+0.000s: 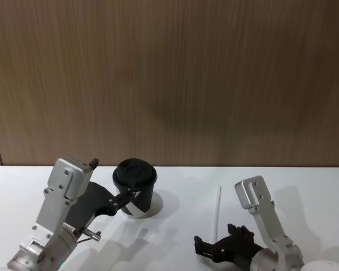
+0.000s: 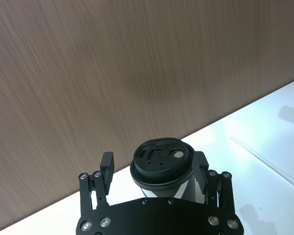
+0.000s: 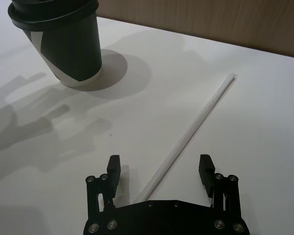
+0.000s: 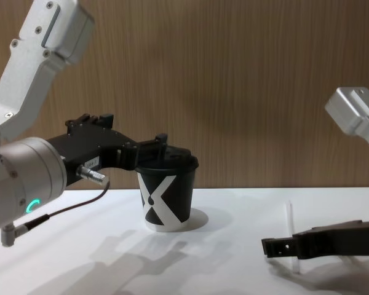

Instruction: Pick up the straw with one hand, pass it to the other hand, and insert it into the cup.

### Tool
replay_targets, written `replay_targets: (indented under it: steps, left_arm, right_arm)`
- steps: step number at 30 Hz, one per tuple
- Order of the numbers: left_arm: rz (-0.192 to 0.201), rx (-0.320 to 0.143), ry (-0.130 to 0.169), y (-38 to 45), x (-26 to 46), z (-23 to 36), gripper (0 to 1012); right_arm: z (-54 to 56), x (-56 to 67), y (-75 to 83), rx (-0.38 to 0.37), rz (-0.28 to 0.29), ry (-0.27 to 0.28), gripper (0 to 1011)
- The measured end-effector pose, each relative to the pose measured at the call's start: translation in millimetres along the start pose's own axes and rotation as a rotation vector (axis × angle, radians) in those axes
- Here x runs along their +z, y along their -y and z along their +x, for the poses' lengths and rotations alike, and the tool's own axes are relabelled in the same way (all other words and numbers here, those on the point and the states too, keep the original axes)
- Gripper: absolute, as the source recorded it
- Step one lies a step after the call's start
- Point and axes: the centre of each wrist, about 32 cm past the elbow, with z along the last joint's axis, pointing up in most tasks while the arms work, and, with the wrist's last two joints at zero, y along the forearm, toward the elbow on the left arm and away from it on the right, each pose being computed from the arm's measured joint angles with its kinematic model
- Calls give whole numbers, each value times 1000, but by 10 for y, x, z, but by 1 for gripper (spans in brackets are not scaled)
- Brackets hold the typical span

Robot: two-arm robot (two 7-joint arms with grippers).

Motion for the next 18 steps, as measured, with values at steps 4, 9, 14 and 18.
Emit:
replay_targets:
  steps: [4, 9, 14, 18]
  left_arm:
    - [0, 0, 0, 0, 0, 0, 1000]
    - [0, 0, 0, 0, 0, 0, 1000]
    - [0, 0, 0, 0, 0, 0, 1000]
    - [0, 0, 0, 0, 0, 0, 1000]
  right_arm:
    - [0, 22, -4, 2, -11, -20, 1001]
    - [4, 34, -4, 3, -24, -32, 1001]
    - [5, 37, -5, 5, -33, -34, 1001]
    - [9, 29, -7, 5, -38, -25, 1001]
